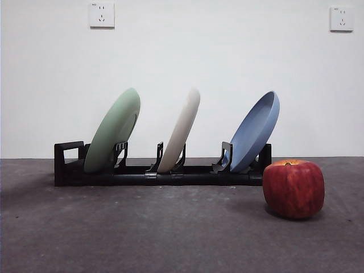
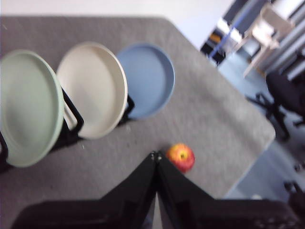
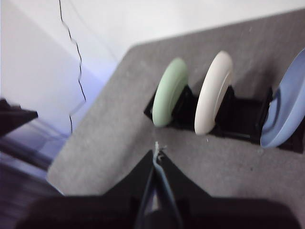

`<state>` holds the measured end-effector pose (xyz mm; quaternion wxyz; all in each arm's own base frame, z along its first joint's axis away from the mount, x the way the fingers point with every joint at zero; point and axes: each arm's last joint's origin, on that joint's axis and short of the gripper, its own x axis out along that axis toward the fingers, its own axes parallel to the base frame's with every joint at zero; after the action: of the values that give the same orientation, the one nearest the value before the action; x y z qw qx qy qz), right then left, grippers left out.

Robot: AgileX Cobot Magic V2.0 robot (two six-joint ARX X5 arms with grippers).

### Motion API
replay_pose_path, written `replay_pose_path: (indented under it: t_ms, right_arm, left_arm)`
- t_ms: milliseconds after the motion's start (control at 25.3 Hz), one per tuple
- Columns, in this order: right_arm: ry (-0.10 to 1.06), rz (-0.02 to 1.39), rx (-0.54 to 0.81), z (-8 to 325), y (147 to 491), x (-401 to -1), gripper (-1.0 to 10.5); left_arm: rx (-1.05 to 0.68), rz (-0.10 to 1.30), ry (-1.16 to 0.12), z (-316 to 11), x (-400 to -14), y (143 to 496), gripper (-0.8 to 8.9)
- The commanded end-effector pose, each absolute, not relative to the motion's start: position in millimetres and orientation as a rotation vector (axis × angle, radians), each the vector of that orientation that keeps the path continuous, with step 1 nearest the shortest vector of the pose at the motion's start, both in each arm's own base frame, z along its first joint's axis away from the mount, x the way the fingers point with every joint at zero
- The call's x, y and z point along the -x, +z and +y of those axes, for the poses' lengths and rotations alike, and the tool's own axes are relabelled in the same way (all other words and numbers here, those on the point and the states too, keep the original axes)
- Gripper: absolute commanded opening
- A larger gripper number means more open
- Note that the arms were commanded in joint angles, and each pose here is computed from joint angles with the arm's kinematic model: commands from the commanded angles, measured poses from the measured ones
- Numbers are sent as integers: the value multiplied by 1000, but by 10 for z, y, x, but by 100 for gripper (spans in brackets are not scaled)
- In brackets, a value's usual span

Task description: Take the green plate from the plate rack,put the plate on the table,take the apple from the table,put the apple in the plate

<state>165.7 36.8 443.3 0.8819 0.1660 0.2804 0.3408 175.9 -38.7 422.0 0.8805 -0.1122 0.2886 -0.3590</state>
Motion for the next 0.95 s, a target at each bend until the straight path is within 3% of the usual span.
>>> replay_pose_path:
  t_ms: [40, 277, 396, 475, 554, 792, 950]
  right_arm:
    - [684, 637, -275, 455, 4404, -1785, 2]
    - [626, 763, -205, 628, 4287, -1976, 15]
    - [590, 780, -171, 677, 4250, -2022, 206]
    - [568, 784, -154, 701, 4235, -2037, 401]
    - [567, 783, -149, 716, 4234, -2050, 513]
    - [569, 766, -152, 718, 4262, -2055, 505]
    - [568, 767, -153, 718, 4261, -2056, 505]
  left_arm:
    - [174, 638, -789, -438, -1851, 4182, 0]
    - [151, 707, -819, -505, -1929, 4088, 28]
    - [136, 704, -811, -516, -1937, 4085, 203]
    - [120, 704, -772, -508, -1946, 4082, 322]
    - [102, 708, -715, -497, -1963, 4075, 324]
    - [146, 612, -653, -533, -2233, 4121, 324]
    - [161, 647, -647, -602, -2627, 4149, 324]
